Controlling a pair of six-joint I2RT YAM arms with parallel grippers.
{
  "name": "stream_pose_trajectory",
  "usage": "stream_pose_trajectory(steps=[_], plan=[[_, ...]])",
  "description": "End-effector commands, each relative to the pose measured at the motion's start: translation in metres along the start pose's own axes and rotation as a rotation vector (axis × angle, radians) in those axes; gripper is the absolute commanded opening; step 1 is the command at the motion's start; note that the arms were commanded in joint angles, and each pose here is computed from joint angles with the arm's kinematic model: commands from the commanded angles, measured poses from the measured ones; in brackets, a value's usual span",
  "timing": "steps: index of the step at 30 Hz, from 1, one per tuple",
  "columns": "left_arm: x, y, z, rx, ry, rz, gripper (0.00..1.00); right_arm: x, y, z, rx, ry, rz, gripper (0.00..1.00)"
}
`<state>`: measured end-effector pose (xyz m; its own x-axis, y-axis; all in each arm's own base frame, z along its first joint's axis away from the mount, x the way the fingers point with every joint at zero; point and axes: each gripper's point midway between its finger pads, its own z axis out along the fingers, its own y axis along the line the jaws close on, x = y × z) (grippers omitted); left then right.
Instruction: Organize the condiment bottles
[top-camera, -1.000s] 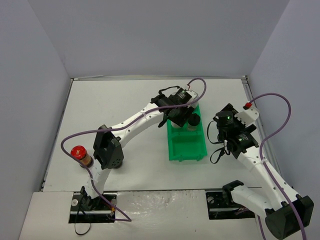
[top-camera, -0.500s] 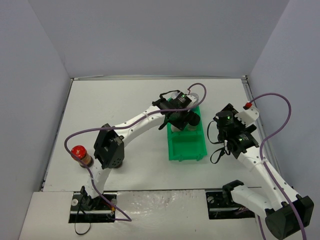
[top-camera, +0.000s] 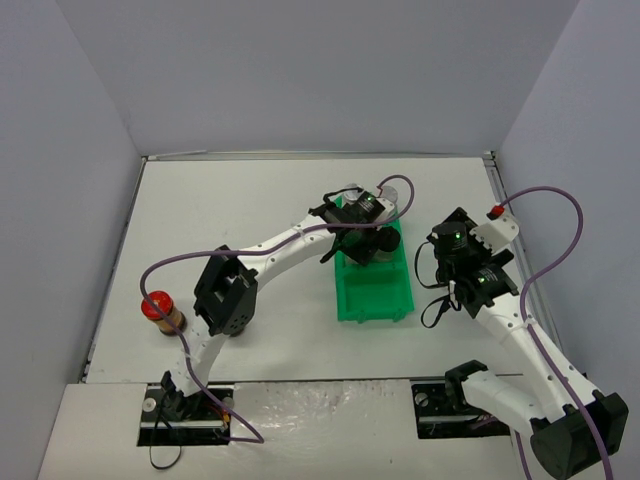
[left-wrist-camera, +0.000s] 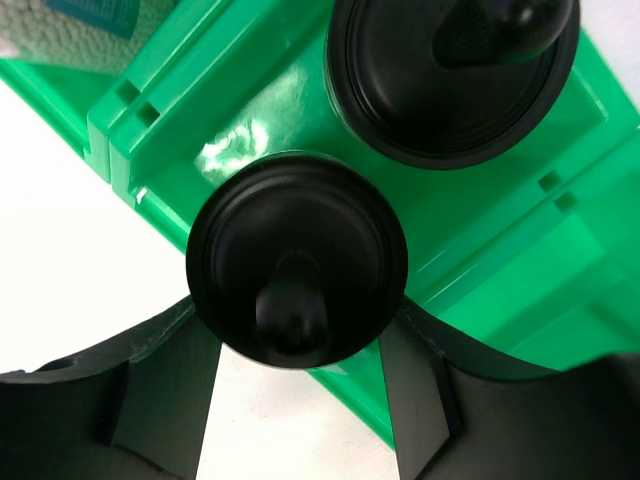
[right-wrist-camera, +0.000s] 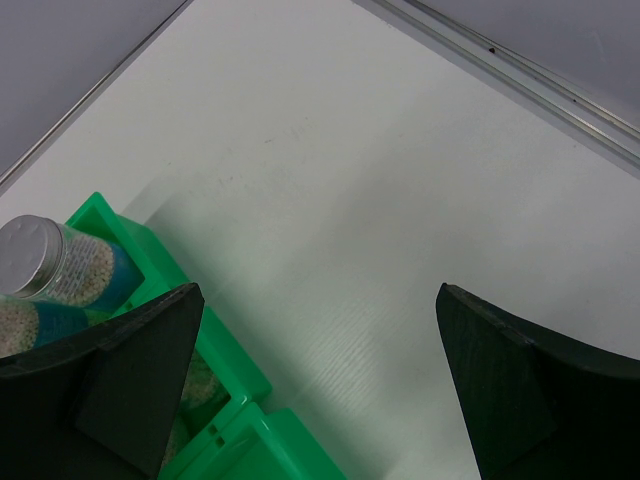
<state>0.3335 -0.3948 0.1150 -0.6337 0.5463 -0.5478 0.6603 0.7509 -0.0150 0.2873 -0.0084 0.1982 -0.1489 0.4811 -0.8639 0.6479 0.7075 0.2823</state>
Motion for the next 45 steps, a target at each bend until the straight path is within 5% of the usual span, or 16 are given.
stream_pose_trajectory(steps=[1, 21, 34, 41, 45], plan=[[-0.035, -0.005, -0.022, 0.011, -0.116, 0.002, 0.00, -0.015, 0.001, 0.000, 0.015, -0.054, 0.042, 1.00], [-0.023, -0.001, -0.005, -0.011, -0.068, -0.010, 0.01, -0.016, 0.001, 0.001, 0.021, -0.056, 0.025, 1.00], [-0.023, 0.013, -0.075, -0.070, -0.110, -0.025, 0.52, -0.011, 0.002, 0.003, 0.020, -0.041, 0.026, 1.00], [-0.019, 0.027, -0.135, -0.126, -0.147, -0.039, 0.62, -0.007, 0.002, 0.005, 0.025, -0.033, 0.025, 1.00], [-0.009, 0.060, -0.163, -0.303, -0.171, -0.134, 0.66, -0.003, 0.004, 0.007, 0.027, -0.024, 0.019, 1.00]])
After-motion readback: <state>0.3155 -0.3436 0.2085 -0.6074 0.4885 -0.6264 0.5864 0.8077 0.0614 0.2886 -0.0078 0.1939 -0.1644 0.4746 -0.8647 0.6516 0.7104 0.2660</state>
